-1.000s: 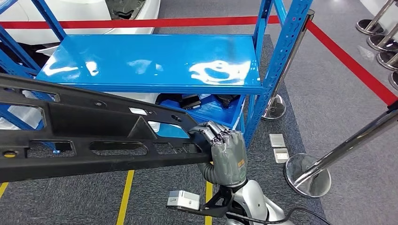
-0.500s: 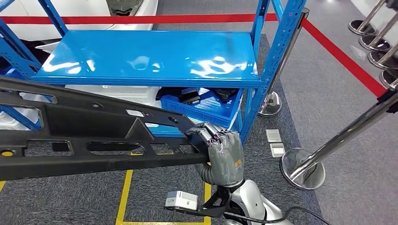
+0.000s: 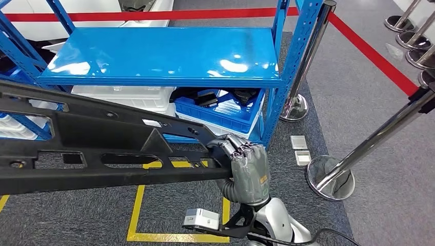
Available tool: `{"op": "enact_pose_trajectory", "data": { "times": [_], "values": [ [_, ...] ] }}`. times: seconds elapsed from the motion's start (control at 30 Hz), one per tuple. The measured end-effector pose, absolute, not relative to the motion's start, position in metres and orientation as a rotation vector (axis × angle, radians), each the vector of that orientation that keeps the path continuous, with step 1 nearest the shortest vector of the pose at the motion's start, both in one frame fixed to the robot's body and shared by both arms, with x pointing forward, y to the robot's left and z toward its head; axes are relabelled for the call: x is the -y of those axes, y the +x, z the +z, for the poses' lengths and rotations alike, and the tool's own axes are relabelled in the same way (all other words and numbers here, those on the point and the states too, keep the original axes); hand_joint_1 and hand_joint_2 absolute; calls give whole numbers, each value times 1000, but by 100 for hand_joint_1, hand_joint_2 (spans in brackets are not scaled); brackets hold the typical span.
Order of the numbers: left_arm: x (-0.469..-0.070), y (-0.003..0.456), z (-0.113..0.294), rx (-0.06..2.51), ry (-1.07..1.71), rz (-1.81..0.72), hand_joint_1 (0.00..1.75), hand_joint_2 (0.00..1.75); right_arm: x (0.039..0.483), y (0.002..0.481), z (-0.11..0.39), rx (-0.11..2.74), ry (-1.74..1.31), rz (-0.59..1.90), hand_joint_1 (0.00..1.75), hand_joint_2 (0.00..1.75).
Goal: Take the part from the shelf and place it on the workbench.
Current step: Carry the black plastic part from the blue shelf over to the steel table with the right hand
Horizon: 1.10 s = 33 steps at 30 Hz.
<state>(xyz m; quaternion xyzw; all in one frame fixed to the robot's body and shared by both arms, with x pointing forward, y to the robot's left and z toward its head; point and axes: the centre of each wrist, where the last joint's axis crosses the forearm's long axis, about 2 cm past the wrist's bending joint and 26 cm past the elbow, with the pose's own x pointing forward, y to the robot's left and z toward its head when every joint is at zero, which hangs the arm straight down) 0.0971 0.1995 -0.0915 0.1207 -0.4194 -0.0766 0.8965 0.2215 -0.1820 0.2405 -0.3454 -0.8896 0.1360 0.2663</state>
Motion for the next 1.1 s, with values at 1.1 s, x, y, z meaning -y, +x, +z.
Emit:
{"op": "enact_pose_trajectory", "data": {
  "times": [1.1],
  "values": [
    [-200, 97, -91, 868, 250, -159, 0, 175, 184, 220, 238, 2376, -954, 364, 175, 175]
  ]
}}
